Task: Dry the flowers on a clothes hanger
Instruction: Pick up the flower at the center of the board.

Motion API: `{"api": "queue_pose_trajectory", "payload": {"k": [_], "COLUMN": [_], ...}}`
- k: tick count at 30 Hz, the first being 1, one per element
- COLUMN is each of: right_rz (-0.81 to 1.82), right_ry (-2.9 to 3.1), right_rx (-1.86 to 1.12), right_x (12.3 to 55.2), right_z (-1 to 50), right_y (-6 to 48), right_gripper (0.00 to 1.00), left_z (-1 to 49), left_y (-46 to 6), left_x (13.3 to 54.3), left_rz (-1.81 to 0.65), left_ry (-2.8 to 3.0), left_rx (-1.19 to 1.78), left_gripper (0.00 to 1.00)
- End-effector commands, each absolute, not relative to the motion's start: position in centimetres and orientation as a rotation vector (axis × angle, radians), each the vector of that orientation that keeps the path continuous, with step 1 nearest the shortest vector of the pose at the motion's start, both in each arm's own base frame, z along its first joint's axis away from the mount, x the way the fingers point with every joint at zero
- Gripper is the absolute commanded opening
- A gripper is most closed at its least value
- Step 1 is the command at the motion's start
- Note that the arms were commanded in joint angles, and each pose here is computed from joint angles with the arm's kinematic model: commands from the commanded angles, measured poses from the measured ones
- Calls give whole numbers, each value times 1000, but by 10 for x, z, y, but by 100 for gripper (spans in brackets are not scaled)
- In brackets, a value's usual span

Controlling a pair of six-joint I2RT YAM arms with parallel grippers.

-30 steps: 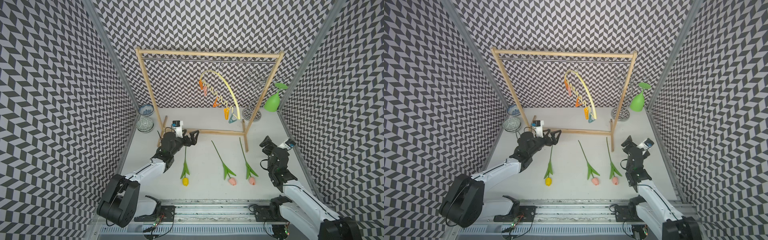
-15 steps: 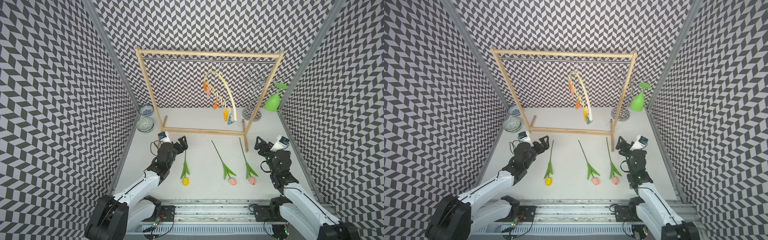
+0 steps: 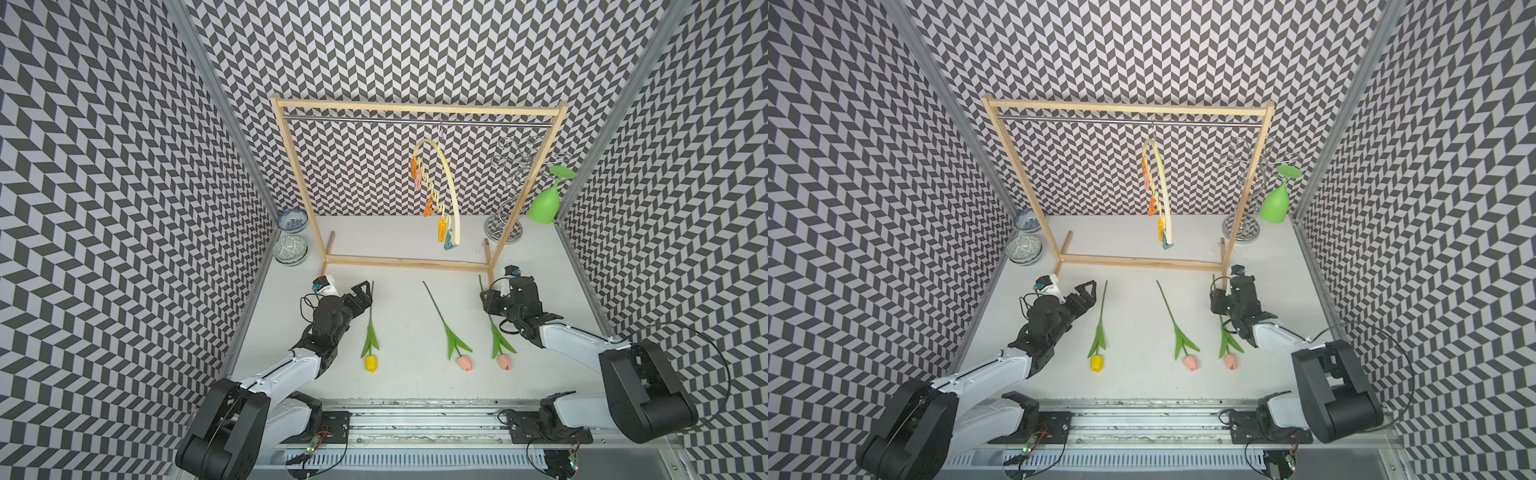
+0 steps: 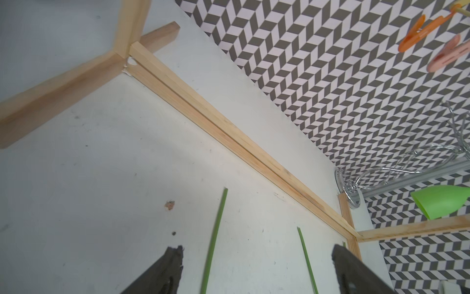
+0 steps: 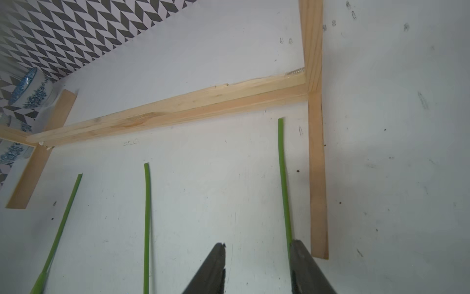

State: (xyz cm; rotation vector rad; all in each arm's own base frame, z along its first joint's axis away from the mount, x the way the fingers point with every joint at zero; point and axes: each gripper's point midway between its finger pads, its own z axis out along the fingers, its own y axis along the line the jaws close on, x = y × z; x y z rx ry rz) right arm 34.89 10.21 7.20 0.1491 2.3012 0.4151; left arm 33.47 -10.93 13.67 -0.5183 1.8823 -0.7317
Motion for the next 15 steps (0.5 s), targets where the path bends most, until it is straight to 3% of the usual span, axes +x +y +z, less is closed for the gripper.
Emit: {"api": "queue_pose_trajectory", "payload": {"k": [1,8,9,15], "right_rz": [262,135,127,67], "right_ry": [2364,2514,2545,2648], "right_rx": [150,137,123,75], "right_x": [352,355,354,343], "right_z": [68,63,59,39], "right_y": [89,86,88,89], "right_gripper": [39,28,22,19], "left_z": [157,157,157,157], "left_y": [-121,-114,-115,-115], "left_x": [337,335,335,335], "left_rz": [-809,-789,-791,-796], "left_ry": [1830,1813,1812,1814], "left_rx": [-463,-485,-482,-484], "left_gripper": [93,91,91,87]}}
